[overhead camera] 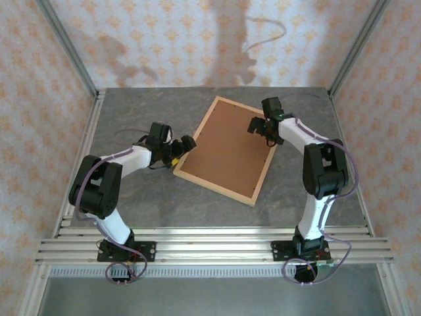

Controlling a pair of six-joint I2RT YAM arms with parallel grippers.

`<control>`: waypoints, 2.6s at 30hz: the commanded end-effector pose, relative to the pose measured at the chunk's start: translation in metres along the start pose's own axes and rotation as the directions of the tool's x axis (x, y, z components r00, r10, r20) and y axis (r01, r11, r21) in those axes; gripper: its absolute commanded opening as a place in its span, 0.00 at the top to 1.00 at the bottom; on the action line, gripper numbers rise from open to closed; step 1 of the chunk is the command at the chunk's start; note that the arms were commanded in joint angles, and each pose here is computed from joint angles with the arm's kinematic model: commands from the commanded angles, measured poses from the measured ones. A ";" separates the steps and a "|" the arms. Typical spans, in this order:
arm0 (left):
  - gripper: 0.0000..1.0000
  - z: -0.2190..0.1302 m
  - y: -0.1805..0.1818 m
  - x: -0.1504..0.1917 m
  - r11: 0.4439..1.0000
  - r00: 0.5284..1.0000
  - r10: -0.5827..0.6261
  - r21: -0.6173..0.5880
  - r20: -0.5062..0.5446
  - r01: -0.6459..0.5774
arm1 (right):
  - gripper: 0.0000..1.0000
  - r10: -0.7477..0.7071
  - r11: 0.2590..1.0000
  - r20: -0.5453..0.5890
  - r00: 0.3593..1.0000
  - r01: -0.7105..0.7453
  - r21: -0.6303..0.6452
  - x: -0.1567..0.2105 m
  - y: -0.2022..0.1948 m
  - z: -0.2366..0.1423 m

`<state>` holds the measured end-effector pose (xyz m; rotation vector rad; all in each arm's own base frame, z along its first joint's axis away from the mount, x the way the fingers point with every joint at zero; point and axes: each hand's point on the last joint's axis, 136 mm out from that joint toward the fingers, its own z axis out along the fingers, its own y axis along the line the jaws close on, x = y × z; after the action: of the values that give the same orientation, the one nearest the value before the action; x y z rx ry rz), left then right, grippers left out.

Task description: Put the photo into the frame

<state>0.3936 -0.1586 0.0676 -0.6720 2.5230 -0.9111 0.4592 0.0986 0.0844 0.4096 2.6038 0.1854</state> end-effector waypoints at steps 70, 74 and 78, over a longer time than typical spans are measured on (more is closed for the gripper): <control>0.00 -0.056 0.073 -0.039 0.973 0.969 -0.231 0.043 0.090 0.228 | 1.00 -0.994 0.078 -0.105 0.038 0.910 -0.406 0.294 0.194 0.007; 0.00 -0.052 0.070 -0.029 0.973 0.971 -0.230 0.049 0.063 0.227 | 1.00 -0.997 0.077 -0.050 0.063 0.922 -0.379 0.280 0.209 -0.004; 0.01 -0.047 0.067 -0.025 0.971 0.971 -0.234 0.059 0.049 0.231 | 1.00 -0.995 0.091 0.003 0.098 0.934 -0.345 0.264 0.223 -0.020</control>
<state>0.3709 -0.0684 0.0553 -0.9958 2.4123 -0.9701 0.3039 0.4055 0.0413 -1.5796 2.2710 0.0264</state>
